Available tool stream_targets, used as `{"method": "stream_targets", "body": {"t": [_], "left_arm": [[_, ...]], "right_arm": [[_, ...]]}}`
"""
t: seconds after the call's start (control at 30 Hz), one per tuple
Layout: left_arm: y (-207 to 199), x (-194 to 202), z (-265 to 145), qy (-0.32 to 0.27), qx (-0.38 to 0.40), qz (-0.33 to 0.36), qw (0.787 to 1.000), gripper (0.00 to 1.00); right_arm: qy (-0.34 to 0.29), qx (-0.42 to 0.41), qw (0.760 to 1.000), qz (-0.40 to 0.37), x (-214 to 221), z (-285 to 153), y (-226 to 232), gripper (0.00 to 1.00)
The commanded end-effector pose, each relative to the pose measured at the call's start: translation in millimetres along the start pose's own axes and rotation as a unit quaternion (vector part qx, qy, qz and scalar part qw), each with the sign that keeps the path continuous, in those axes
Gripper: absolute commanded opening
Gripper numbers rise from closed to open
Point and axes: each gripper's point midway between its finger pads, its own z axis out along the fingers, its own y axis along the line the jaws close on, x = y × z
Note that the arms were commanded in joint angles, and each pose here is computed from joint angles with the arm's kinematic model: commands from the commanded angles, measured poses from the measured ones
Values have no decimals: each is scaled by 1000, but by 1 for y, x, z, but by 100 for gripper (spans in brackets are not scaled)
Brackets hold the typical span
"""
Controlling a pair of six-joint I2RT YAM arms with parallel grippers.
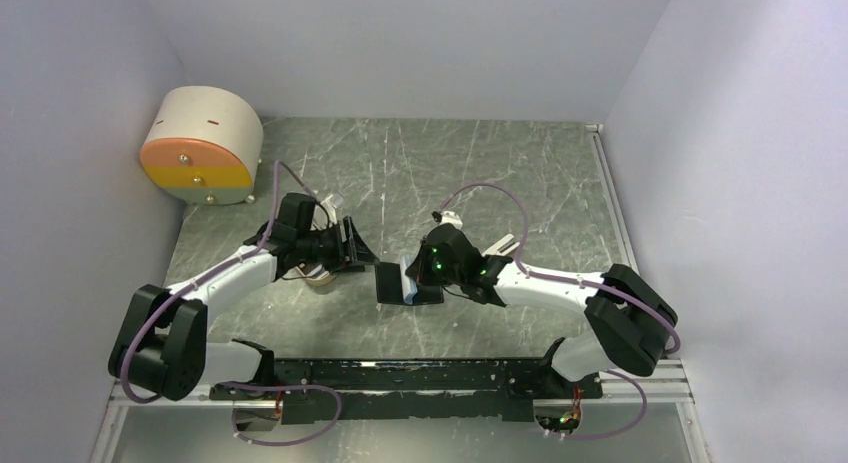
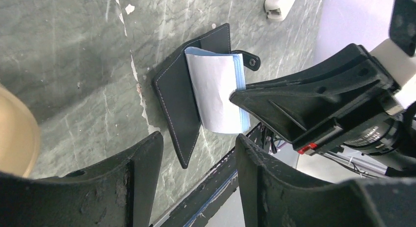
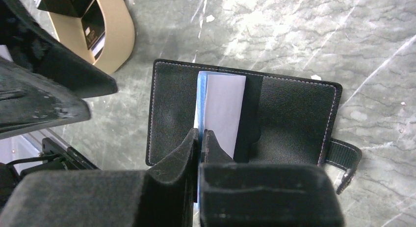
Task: Put the credit cards into the card holder
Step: Open the card holder at the center of the board.
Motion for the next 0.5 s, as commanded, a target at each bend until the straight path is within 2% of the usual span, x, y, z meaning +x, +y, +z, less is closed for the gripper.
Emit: {"method": "stream_targets", "body": {"t": [0.0,0.13,0.33,0.47], "left_arm": [[4,4,13,5,-3,0,1000,61],[6,8,20,12,-13,2,1000,60],[11,13,30,26,-22,1,999,54],[13,17,37,36,-27,0,999,50]], "right_arm": [[-22,-32,999,16,-14,-3,13,1],[-15,-26,999,19,-10,0,5,10],[-9,-27,999,28,-4,0,-7,27],[-12,-40,999,34,-3,-3,-9,29]]}}
